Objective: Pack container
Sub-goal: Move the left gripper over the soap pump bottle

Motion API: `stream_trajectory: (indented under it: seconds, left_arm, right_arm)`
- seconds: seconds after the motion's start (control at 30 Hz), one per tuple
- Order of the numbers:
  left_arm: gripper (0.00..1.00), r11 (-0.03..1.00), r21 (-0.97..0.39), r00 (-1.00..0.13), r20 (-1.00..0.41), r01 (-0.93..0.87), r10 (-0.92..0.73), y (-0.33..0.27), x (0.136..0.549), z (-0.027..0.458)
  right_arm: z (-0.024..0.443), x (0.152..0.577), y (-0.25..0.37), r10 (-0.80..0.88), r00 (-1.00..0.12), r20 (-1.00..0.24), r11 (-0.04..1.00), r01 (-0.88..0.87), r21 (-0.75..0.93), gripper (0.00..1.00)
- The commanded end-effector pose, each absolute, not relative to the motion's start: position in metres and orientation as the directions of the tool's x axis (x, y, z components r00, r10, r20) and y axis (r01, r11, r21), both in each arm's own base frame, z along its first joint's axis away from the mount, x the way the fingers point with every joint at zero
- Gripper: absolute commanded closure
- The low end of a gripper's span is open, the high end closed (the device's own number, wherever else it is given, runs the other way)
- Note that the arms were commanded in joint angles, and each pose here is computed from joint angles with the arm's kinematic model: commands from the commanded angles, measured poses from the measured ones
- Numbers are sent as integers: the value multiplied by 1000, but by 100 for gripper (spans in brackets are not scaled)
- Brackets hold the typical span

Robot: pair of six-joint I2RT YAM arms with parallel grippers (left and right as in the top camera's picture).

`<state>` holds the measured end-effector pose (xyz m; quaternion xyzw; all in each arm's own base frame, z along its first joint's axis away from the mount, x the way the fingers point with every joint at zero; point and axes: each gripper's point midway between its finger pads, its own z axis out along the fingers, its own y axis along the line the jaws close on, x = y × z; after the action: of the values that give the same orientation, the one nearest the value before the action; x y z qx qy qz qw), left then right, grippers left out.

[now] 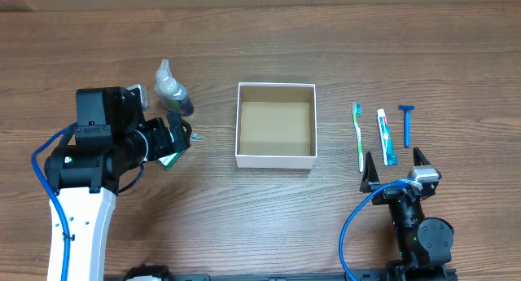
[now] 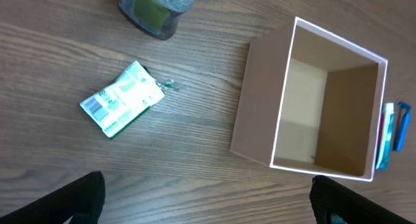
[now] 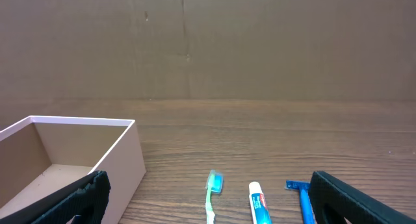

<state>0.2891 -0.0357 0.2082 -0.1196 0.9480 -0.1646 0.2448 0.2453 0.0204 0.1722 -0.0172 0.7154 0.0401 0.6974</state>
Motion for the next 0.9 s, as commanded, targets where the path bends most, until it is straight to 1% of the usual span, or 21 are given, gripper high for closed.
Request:
stream_trajectory:
  seconds: [0.0,0.1,0.27,0.4,0.53,0.63,0.77,0.87]
  left_arm:
    - [0,956,-282,-832,-508,-83,-222,-27,292,221]
    - [0,966,-234,-801,-555,-108,-224,-16,298,227]
    - [0,968,-232,-760,-610,-98,-223,-14,311,237]
    - [0,974,-205,-693,-689,-97,-214,-6,329,252]
    - [0,980,-123,-622,-759,-155,-193,14,356,260]
    - [2,988,-85,-607,-782,-126,-145,16,382,254]
    - [2,989,-96,-578,-803,-113,-144,15,418,241]
    - [6,989,-133,-571,-809,-61,-144,5,442,228]
  right_arm:
    - [169,246,20,38,-28,-999,996,-81,40,0]
    - [169,246,20,38,-28,-999,996,-81,40,0]
    - [169,246,20,38,-28,-999,996,-81,40,0]
    - [169,246,20,38,-28,-999,996,-81,40,0]
    - [169,246,20,38,-28,-999,996,-81,40,0]
    - [169,246,20,38,-28,-999,996,-81,40,0]
    - [169,246,20,38,-28,-999,996,-81,40,0]
    - [169,246,20,38,-28,-999,996,-81,40,0]
